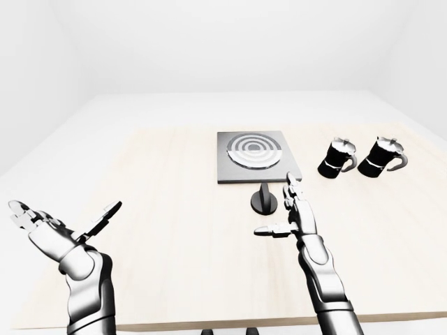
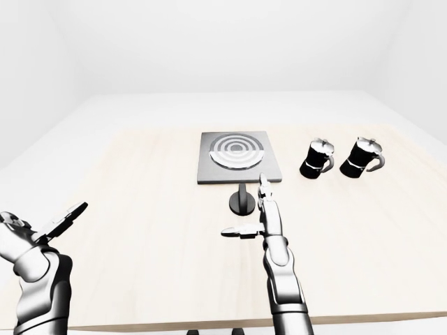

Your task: Turn off the stove.

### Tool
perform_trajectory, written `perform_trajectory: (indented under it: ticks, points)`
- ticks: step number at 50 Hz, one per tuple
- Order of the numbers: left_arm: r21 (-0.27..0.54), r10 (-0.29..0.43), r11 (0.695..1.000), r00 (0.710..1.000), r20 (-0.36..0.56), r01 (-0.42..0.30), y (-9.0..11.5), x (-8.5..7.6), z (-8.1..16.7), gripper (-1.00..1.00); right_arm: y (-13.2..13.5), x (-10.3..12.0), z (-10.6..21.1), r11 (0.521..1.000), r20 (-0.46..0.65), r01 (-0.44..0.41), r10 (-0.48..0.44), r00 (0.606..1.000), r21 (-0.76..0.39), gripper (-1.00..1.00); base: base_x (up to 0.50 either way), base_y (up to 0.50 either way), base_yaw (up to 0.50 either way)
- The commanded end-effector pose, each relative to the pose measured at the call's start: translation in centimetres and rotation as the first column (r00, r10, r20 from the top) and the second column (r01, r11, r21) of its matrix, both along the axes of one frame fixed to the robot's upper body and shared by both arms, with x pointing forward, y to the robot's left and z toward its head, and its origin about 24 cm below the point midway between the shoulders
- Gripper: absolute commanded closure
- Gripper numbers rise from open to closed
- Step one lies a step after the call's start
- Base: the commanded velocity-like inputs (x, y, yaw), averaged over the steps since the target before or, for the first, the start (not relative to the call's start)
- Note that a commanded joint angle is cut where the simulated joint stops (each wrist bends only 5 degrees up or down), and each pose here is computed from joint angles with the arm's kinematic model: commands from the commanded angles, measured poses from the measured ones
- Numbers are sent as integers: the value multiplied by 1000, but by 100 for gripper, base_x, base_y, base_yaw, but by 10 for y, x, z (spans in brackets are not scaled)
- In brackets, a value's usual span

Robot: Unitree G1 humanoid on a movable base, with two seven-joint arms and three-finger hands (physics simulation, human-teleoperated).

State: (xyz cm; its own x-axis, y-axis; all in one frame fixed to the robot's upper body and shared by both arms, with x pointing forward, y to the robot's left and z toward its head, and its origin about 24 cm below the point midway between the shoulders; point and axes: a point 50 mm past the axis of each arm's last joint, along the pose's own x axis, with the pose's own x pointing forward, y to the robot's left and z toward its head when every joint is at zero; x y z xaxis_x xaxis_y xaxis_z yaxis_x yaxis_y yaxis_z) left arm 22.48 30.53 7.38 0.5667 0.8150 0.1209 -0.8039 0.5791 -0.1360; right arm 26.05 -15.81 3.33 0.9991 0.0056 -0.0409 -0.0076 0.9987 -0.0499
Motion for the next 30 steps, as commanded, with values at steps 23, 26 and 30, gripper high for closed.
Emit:
perform_trajectory:
  ticks: [23, 26, 30]
  points:
    - [-3, 3, 1000, 1000, -23, -3, 1, 1, -5, -100, 2, 2, -7, 1000, -39, -15, 15, 999, 11, -100, 0, 0, 0]
    - [3, 3, 1000, 1000, -9, -3, 1, -1, -1, -100, 3, 3, -9, 1000, -51, -20, 21, 998, 16, -100, 0, 0, 0]
    - [1, 5, 1000, 1000, -10, -5, 1, -1, -2, -100, 3, 4, -10, 1000, -58, -22, 22, 998, 13, -100, 0, 0, 0]
